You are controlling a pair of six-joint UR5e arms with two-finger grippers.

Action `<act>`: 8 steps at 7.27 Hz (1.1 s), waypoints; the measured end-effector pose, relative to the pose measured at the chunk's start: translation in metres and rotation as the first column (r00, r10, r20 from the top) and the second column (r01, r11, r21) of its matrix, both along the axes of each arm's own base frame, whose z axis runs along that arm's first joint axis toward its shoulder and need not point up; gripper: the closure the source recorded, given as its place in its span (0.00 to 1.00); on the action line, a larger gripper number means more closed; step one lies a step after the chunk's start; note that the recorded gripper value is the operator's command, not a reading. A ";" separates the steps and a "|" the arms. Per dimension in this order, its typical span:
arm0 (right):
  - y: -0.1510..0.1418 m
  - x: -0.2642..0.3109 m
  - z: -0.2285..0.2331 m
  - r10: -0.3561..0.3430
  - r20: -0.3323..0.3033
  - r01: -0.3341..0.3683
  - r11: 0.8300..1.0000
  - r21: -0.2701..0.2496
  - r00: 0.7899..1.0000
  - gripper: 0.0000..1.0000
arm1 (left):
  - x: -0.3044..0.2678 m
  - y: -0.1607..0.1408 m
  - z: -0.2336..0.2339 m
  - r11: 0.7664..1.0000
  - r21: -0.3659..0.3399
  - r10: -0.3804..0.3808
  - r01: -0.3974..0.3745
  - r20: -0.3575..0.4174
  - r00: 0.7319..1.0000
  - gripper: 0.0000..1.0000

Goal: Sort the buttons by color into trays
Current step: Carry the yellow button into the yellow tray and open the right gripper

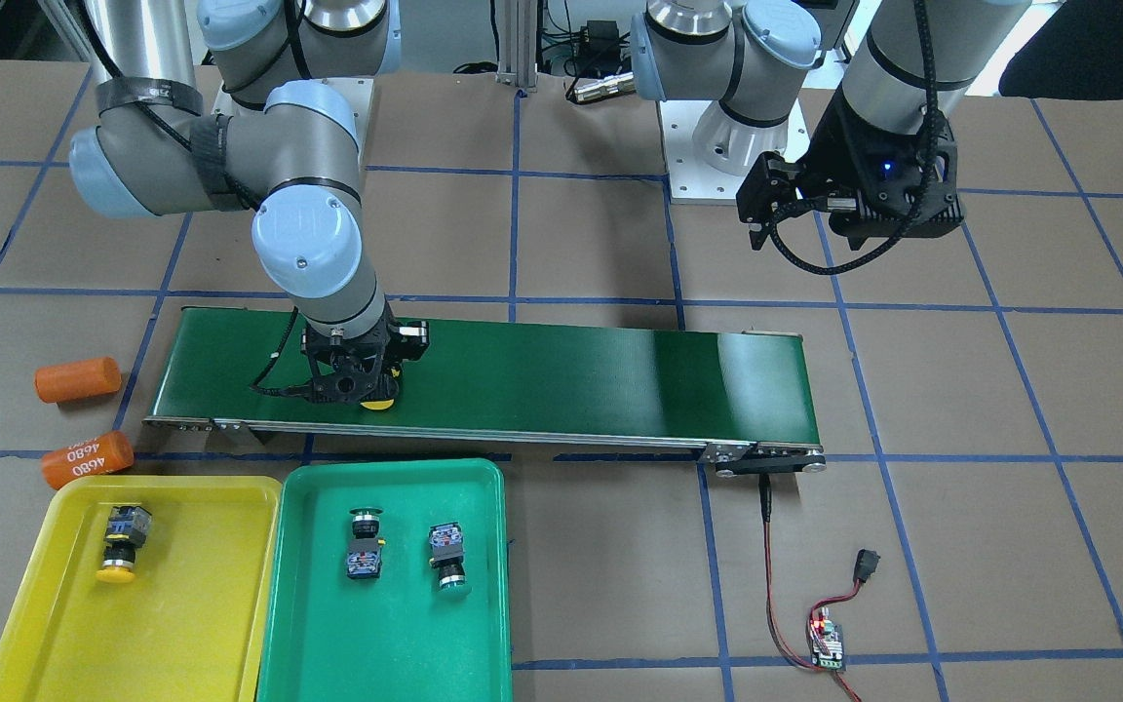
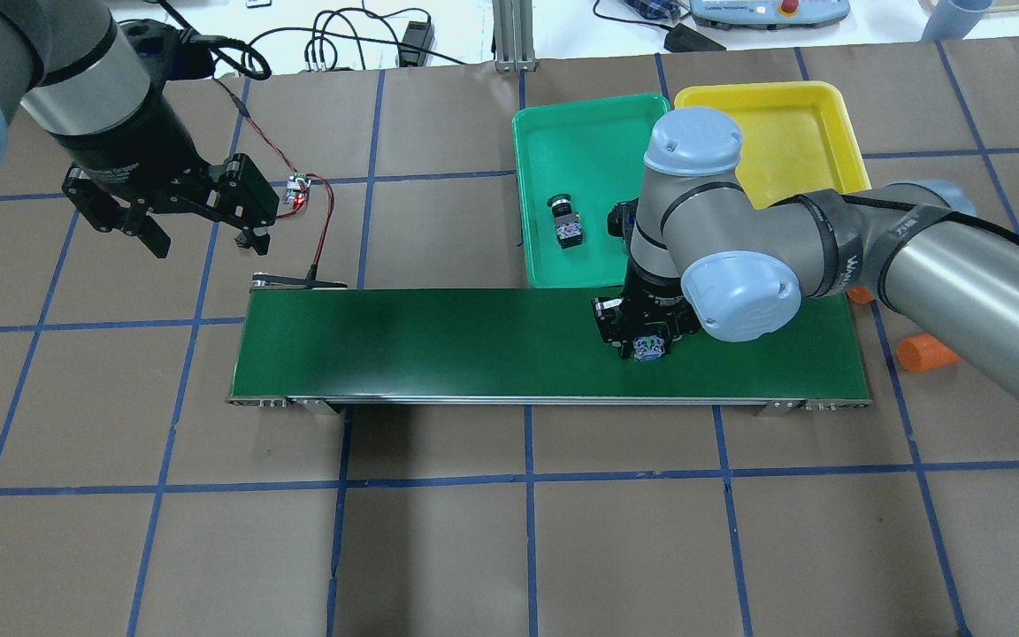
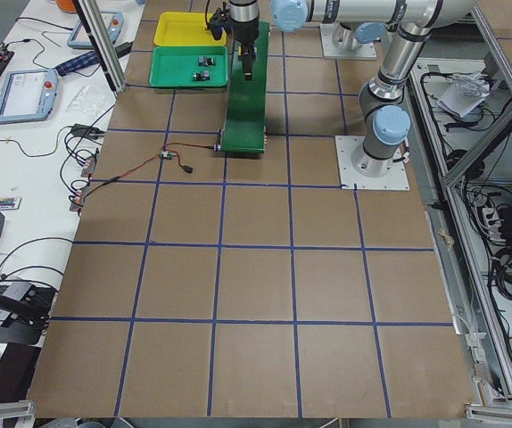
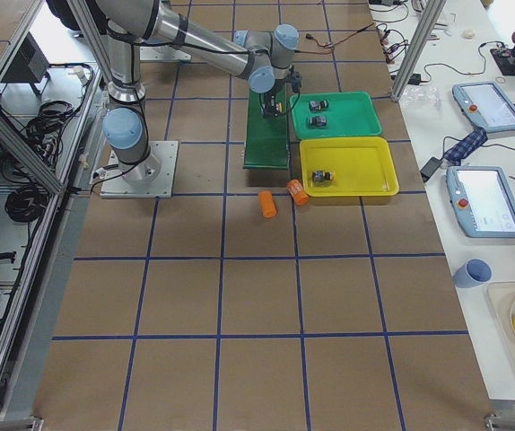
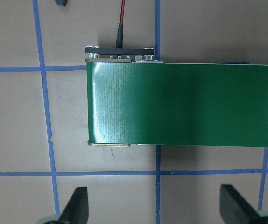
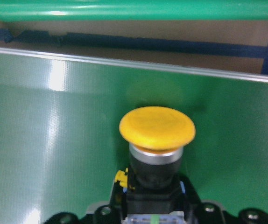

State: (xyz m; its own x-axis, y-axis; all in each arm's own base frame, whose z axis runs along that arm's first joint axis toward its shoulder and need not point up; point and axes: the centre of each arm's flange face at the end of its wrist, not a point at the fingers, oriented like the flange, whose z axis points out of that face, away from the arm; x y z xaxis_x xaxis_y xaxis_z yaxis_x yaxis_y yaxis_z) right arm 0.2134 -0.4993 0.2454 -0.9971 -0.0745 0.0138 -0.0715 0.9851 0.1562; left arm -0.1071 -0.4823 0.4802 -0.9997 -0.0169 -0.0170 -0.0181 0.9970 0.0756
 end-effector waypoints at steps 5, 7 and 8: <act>-0.121 -0.106 0.044 -0.148 -0.012 0.142 0.964 -0.224 0.989 1.00 | 0.001 -0.001 -0.005 1.000 0.011 0.014 -0.014 0.000 1.000 0.00; -0.146 -0.153 0.012 -0.164 -0.019 0.155 0.959 -0.237 0.986 1.00 | 0.002 -0.003 -0.005 1.000 0.011 0.015 -0.015 0.000 1.000 0.00; -0.151 -0.172 -0.002 -0.178 -0.021 0.169 0.959 -0.227 0.984 0.49 | 0.002 -0.004 -0.006 1.000 0.011 0.015 -0.015 0.000 1.000 0.00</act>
State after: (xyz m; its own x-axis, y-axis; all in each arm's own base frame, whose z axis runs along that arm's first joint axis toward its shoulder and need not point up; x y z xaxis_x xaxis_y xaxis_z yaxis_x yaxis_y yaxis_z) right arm 0.0413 -0.6503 0.2432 -0.9927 0.1090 0.0512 0.1053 0.9920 -0.0703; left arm -0.1052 -0.4863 0.4747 -0.9993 -0.0318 -0.0170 -0.0332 0.9957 0.0868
